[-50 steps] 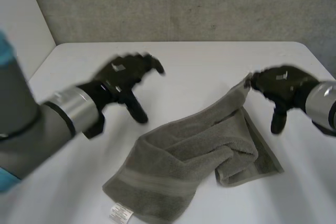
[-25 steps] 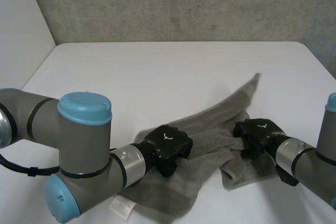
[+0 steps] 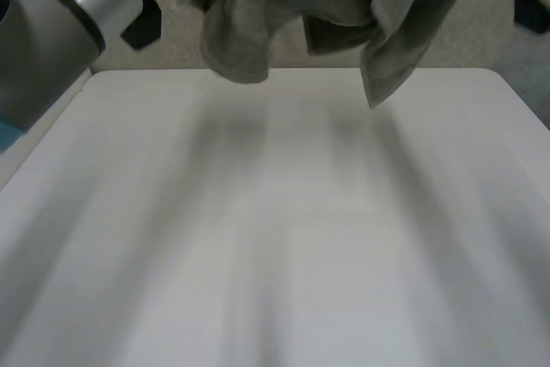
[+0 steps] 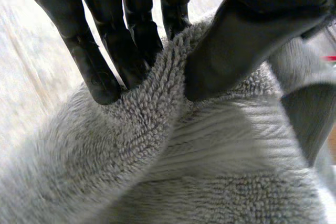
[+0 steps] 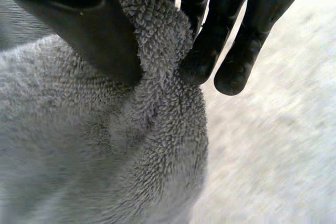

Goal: Fold the towel.

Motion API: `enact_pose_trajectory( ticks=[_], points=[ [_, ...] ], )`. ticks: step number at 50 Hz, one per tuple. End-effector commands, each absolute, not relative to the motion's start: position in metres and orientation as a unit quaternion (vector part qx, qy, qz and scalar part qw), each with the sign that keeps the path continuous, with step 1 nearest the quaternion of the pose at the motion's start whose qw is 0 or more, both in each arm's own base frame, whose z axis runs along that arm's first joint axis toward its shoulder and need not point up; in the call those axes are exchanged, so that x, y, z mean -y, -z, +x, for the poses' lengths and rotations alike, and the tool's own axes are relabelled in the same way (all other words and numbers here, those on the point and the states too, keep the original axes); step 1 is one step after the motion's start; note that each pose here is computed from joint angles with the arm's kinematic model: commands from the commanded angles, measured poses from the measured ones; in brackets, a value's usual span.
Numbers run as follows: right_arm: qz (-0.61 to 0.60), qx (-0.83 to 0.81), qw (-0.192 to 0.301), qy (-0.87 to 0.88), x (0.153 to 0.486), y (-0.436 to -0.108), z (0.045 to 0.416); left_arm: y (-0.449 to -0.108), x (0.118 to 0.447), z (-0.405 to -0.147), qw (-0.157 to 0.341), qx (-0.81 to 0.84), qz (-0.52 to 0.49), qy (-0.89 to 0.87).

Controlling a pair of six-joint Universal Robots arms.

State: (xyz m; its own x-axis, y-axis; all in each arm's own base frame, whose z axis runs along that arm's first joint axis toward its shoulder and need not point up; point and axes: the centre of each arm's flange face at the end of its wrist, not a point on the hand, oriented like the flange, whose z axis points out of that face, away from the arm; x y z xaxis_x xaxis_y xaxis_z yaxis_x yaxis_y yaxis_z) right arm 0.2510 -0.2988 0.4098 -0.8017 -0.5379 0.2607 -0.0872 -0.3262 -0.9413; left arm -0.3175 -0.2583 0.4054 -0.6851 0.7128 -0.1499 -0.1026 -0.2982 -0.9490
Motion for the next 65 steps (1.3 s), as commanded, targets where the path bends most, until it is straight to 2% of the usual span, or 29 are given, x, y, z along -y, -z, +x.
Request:
enact_pose_trajectory(
  ticks=[1,4,8,9,14,16,20,22,23,28,31,37,42,44,48,53,55,56,57,58,59,60,61,63,65],
  points=[
    [-0.405,-0.648,0.105,0.636,0.271,-0.334,0.252,-0.341,0.229,-0.305,0.306,0.608,-0.315,-0.661],
    [-0.440,-0.670,0.082,0.592,0.261,-0.310,0.247,-0.312,0.213,-0.298,0.330,0.628,-0.340,-0.617],
    [-0.443,-0.667,0.088,0.592,0.259,-0.316,0.248,-0.310,0.212,-0.293,0.332,0.630,-0.341,-0.614],
    [-0.443,-0.667,0.088,0.592,0.259,-0.316,0.248,-0.314,0.215,-0.292,0.330,0.626,-0.339,-0.620],
    [-0.416,-0.621,0.083,0.659,0.279,-0.362,0.255,-0.341,0.236,-0.289,0.318,0.597,-0.324,-0.661],
    [-0.406,-0.611,0.084,0.674,0.290,-0.369,0.257,-0.352,0.255,-0.290,0.308,0.585,-0.318,-0.679],
    [-0.394,-0.601,0.084,0.690,0.313,-0.368,0.264,-0.344,0.279,-0.292,0.301,0.594,-0.311,-0.678],
    [-0.401,-0.615,0.095,0.673,0.325,-0.346,0.276,-0.324,0.298,-0.293,0.295,0.615,-0.303,-0.665],
    [-0.401,-0.615,0.095,0.673,0.325,-0.346,0.276,-0.324,0.298,-0.293,0.295,0.615,-0.303,-0.665],
    [-0.408,-0.667,0.092,0.616,0.342,-0.282,0.290,-0.268,0.317,-0.297,0.289,0.671,-0.291,-0.618],
    [-0.417,-0.679,0.087,0.598,0.340,-0.262,0.298,-0.250,0.322,-0.297,0.283,0.688,-0.284,-0.605],
    [-0.425,-0.683,0.090,0.587,0.333,-0.255,0.301,-0.249,0.324,-0.296,0.279,0.691,-0.281,-0.605],
    [-0.434,-0.694,0.094,0.568,0.318,-0.255,0.298,-0.260,0.318,-0.295,0.283,0.683,-0.286,-0.610],
    [-0.457,-0.699,0.086,0.543,0.307,-0.252,0.294,-0.268,0.312,-0.294,0.284,0.682,-0.288,-0.610],
    [-0.481,-0.685,0.069,0.543,0.304,-0.253,0.296,-0.272,0.315,-0.295,0.283,0.675,-0.289,-0.617],
    [-0.450,-0.623,0.034,0.639,0.337,-0.280,0.306,-0.293,0.336,-0.303,0.273,0.624,-0.295,-0.671],
    [-0.386,-0.560,0.026,0.733,0.350,-0.319,0.324,-0.317,0.354,-0.310,0.263,0.562,-0.297,-0.726],
    [-0.385,-0.559,0.026,0.734,0.350,-0.319,0.324,-0.317,0.354,-0.310,0.263,0.562,-0.297,-0.726],
    [-0.344,-0.520,0.029,0.781,0.351,-0.345,0.329,-0.334,0.357,-0.312,0.259,0.528,-0.299,-0.752],
    [-0.302,-0.479,0.034,0.824,0.349,-0.370,0.329,-0.334,0.357,-0.312,0.259,0.528,-0.299,-0.752],
    [-0.302,-0.478,0.034,0.824,0.349,-0.371,0.329,-0.349,0.356,-0.313,0.255,0.495,-0.299,-0.775],
    [-0.265,-0.444,0.037,0.855,0.347,-0.392,0.325,-0.364,0.353,-0.314,0.252,0.461,-0.298,-0.797],
    [-0.265,-0.444,0.037,0.855,0.347,-0.392,0.325,-0.364,0.353,-0.314,0.252,0.460,-0.298,-0.797],
    [-0.236,-0.413,0.041,0.878,0.338,-0.409,0.319,-0.391,0.342,-0.309,0.248,0.407,-0.291,-0.830],
    [-0.242,-0.422,0.042,0.873,0.335,-0.406,0.317,-0.393,0.338,-0.307,0.246,0.399,-0.290,-0.835]
  ],
)
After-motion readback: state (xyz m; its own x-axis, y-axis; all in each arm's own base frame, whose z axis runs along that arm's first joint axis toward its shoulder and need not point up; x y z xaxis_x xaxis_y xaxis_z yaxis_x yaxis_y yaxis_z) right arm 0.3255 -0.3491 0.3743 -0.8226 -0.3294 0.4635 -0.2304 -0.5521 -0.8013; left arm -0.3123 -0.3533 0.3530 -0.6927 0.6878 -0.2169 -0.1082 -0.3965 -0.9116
